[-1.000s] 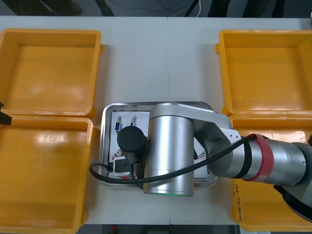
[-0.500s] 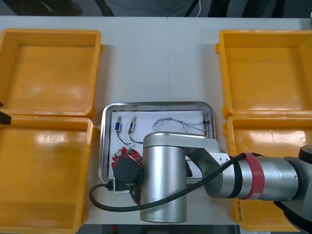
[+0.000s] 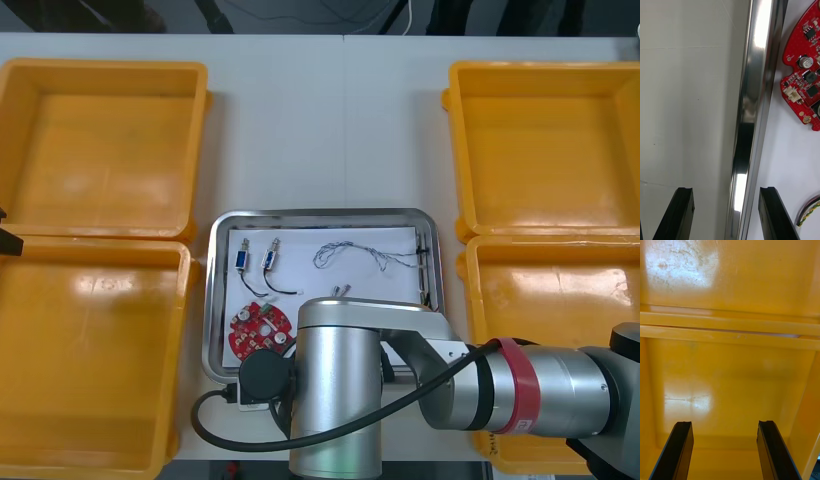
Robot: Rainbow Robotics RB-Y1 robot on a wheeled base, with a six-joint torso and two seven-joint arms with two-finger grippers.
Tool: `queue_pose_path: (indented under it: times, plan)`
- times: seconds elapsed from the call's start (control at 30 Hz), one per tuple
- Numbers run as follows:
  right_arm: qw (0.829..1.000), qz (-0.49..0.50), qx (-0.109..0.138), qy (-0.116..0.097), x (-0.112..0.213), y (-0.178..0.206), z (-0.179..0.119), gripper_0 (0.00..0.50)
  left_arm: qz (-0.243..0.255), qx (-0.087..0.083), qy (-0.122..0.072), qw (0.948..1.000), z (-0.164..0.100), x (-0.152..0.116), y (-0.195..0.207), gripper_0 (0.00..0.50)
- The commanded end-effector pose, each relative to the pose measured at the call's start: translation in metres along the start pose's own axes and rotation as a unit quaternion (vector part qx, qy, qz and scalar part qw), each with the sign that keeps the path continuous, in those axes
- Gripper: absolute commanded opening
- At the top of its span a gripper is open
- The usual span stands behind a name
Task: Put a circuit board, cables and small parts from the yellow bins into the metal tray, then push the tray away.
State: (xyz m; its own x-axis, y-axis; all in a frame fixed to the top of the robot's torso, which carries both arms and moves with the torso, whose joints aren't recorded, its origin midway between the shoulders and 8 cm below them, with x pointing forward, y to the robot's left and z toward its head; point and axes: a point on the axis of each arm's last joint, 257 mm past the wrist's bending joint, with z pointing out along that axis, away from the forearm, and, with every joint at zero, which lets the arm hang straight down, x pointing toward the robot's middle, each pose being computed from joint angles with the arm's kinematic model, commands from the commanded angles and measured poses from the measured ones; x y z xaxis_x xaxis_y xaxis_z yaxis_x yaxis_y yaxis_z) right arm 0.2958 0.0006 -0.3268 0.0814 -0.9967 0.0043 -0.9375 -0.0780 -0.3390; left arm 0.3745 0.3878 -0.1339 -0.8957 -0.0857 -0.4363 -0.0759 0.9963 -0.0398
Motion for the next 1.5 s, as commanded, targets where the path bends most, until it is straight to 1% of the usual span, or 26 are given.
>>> queue_pose_path:
  times: [0.03,0.3,0.57,0.83,1.27,1.5]
  plan:
    - [1.000,0.006,-0.005,-0.017,-0.026,0.013,0.002,0.500,0.047,-0.012,-0.010,0.9988,-0.011,-0.001,0.007,0.500]
    - [1.000,0.010,0.001,-0.019,-0.031,0.010,0.005,0.500,0.047,-0.012,-0.010,0.9988,-0.011,-0.001,0.007,0.500]
    - [1.000,0.007,0.016,-0.014,-0.026,0.006,0.009,0.500,0.047,-0.012,-0.010,0.9988,-0.011,-0.001,0.007,0.500]
    - [1.000,0.010,0.021,-0.012,-0.020,0.004,0.014,0.500,0.047,-0.012,-0.010,0.9988,-0.011,-0.001,0.007,0.500]
    - [1.000,0.016,0.027,0.000,-0.002,-0.002,0.021,0.500,0.047,-0.012,-0.010,0.9988,-0.011,-0.001,0.007,0.500]
    - [0.999,0.019,0.028,0.000,-0.001,-0.003,0.022,0.500,0.047,-0.012,-0.010,0.9988,-0.011,-0.001,0.007,0.500]
